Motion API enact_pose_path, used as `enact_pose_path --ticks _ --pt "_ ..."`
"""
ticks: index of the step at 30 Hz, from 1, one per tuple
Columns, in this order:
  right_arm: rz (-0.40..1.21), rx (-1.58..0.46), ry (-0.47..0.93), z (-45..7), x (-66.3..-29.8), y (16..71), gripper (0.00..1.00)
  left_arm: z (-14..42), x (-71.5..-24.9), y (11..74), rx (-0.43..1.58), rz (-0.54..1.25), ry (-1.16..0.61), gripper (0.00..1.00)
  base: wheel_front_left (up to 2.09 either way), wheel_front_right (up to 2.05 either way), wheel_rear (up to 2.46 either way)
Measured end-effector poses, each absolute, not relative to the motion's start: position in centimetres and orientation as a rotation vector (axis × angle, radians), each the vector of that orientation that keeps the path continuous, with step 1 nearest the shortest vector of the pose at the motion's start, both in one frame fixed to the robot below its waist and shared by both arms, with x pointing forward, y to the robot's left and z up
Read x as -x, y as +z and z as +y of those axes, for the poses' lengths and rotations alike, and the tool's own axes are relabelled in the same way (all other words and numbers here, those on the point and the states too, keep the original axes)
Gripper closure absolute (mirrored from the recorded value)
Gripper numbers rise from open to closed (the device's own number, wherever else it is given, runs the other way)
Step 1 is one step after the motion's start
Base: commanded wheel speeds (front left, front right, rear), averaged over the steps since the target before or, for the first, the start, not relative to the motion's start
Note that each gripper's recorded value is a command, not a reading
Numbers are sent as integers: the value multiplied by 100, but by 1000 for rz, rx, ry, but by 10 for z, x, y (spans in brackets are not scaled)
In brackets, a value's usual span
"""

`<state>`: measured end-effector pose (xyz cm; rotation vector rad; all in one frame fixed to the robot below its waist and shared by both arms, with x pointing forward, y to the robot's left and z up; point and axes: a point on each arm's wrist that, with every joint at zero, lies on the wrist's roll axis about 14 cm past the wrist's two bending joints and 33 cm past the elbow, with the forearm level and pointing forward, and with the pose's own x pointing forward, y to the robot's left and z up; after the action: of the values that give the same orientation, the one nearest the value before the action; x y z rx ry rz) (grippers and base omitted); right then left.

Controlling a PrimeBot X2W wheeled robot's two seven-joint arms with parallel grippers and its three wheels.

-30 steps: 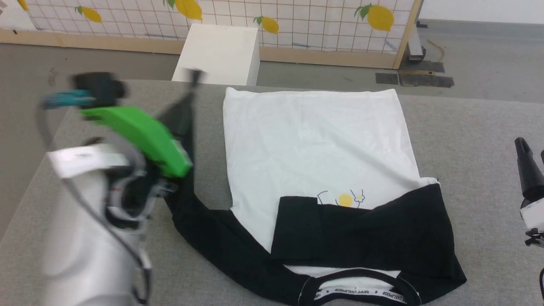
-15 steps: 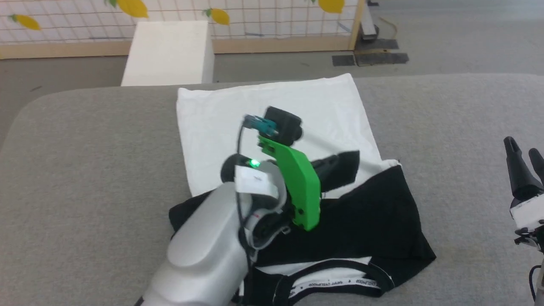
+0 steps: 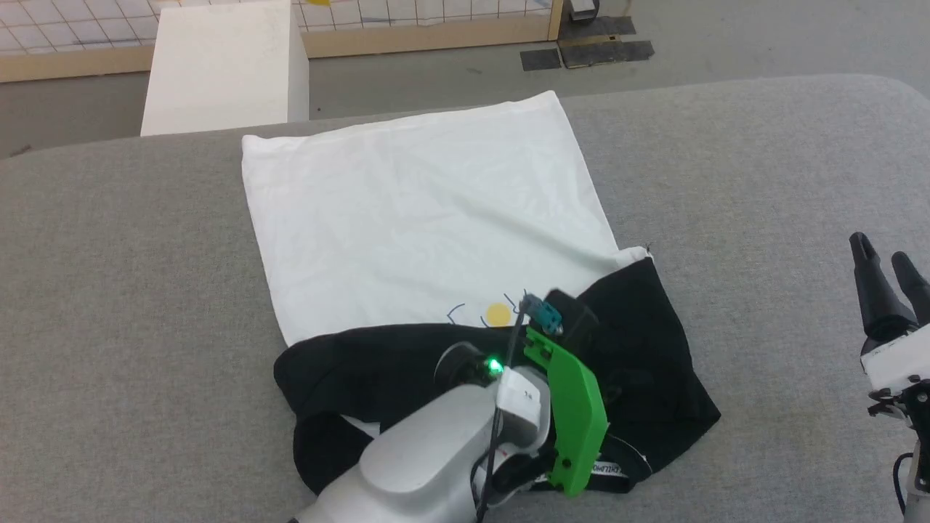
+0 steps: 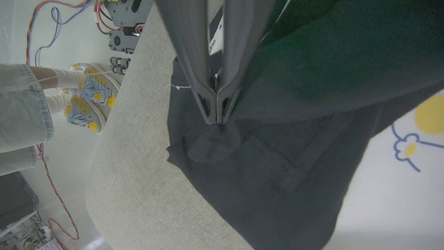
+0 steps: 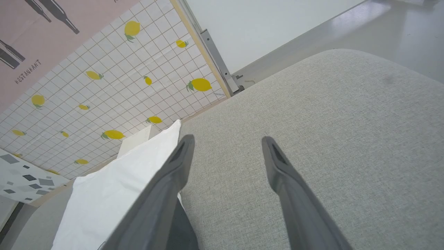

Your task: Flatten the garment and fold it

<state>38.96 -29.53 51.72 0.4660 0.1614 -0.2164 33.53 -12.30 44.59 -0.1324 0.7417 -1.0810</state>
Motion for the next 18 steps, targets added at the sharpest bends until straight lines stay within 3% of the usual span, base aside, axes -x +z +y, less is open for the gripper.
enact_pose_path --ticks 2,4,11,18 --pt "166 -466 -216 -295 -390 516 0 -122 -327 435 141 796 -1084 100 0 0 0" --pt "165 -466 -214 -294 -392 515 0 -122 -320 431 174 839 -1087 0 0 0 0" --pt "168 -474 -192 -286 -395 515 0 -128 -325 468 422 850 -1089 0 0 0 0" --pt "161 -472 -151 -274 -401 522 0 -80 -434 565 620 405 -850 0 0 0 0"
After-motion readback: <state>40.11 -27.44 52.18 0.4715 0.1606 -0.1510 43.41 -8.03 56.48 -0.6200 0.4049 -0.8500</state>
